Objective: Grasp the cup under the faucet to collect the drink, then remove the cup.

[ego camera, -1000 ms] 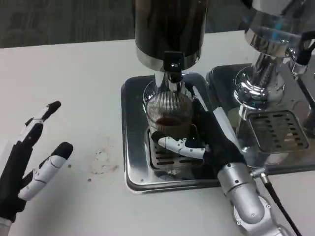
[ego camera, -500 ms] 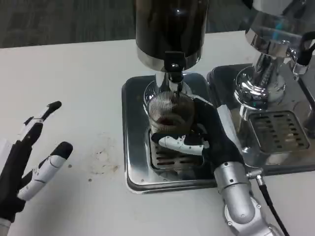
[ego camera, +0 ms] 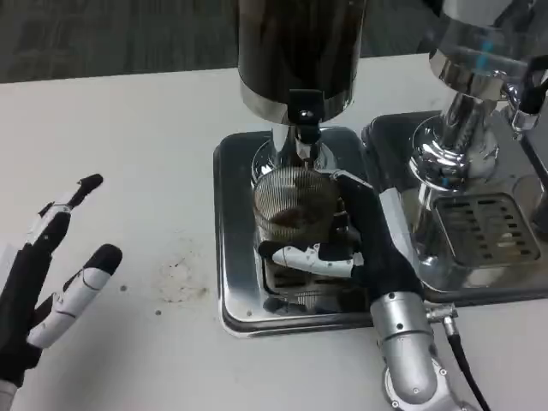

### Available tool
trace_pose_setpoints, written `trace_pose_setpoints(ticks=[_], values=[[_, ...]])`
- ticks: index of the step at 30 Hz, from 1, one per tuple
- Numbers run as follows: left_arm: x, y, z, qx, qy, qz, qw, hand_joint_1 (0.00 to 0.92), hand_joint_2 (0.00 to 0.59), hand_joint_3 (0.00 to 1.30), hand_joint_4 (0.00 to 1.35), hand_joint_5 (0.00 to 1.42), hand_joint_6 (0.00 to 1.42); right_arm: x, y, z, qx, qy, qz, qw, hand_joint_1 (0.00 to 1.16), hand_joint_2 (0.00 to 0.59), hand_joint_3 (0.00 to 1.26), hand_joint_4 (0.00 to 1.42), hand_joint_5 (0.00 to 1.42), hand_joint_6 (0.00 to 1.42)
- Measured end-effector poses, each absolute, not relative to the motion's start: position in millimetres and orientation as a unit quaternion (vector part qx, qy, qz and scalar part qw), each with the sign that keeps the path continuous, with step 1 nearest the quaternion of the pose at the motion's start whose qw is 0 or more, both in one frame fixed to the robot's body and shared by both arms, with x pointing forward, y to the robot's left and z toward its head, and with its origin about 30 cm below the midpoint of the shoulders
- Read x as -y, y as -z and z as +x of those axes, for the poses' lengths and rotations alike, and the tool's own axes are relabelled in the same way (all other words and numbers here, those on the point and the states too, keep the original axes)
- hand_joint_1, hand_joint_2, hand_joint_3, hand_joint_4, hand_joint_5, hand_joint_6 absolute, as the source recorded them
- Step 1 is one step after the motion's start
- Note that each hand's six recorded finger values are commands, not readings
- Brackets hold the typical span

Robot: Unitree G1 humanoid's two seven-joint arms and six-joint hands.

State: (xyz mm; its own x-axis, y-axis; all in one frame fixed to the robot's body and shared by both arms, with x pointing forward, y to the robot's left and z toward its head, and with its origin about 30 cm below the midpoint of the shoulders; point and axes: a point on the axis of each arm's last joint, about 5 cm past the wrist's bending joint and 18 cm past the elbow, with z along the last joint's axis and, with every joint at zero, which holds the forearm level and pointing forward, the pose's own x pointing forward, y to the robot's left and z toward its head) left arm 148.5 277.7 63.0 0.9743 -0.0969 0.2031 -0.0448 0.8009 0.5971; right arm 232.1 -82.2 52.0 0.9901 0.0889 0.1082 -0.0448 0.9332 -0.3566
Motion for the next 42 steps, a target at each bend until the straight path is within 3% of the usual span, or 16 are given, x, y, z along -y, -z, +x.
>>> trace_pose_setpoints(ticks=[17,27,42], values=[[-275.5,-58.3,150.6,0.097,0.033,0.304,0.947,0.0,0.162,0.14,0.0,0.09,0.0,86.3,-48.5,228.2,0.071,-0.006,-0.178,0.981,1.02,0.093,0.72,0.76,0.77,0.87],[-271.9,-57.2,156.1,0.104,0.041,0.298,0.948,0.0,0.162,0.15,0.0,0.09,0.0,97.5,-54.8,220.0,0.1,0.013,-0.178,0.979,1.02,0.093,0.73,0.78,0.79,0.92],[-269.7,-57.4,155.8,0.108,0.046,0.3,0.947,0.0,0.162,0.13,0.0,0.06,0.0,109.7,-70.3,206.7,0.075,-0.012,-0.212,0.974,1.02,0.093,0.75,0.79,0.8,0.96]])
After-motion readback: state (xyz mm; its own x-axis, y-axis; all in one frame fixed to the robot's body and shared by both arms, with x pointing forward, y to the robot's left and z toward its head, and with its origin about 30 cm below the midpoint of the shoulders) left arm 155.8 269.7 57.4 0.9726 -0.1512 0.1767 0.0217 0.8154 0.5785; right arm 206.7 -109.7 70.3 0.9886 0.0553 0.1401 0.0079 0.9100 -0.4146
